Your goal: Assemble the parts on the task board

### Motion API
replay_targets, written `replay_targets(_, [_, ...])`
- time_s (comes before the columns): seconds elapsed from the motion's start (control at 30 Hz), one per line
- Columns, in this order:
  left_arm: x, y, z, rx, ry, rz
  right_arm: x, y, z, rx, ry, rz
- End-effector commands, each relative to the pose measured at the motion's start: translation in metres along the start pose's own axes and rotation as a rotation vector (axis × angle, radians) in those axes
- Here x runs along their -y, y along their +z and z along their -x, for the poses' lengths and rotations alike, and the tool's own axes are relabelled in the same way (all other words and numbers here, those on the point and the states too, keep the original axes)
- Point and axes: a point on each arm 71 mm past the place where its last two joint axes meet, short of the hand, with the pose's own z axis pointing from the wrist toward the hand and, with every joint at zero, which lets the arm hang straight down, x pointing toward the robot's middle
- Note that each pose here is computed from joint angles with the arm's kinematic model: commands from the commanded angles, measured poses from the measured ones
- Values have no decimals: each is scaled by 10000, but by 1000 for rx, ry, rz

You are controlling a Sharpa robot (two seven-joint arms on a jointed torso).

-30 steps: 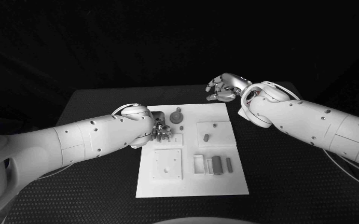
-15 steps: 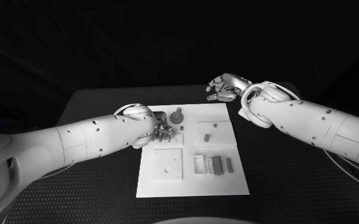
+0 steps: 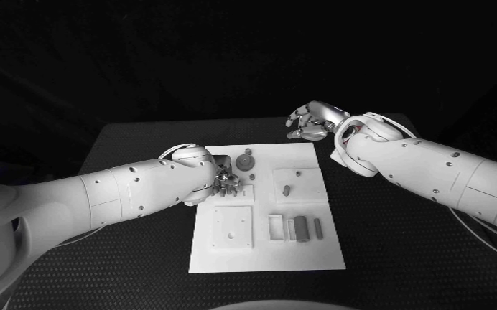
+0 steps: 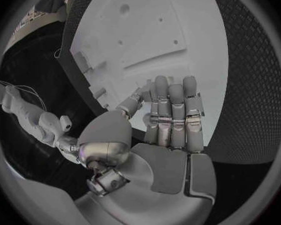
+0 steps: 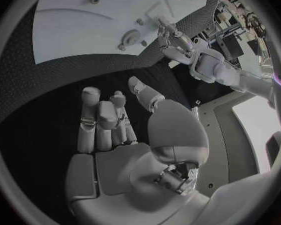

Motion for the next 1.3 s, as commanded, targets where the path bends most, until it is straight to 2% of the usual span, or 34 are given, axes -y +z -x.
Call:
replay_targets(0.03, [27,-4,-20,-13,15,-7,-6,0,-9,-10,-1,5])
replay_targets(1.3, [6,-2,-44,-24,18,-3,-10,1,-11,-12,-1,6])
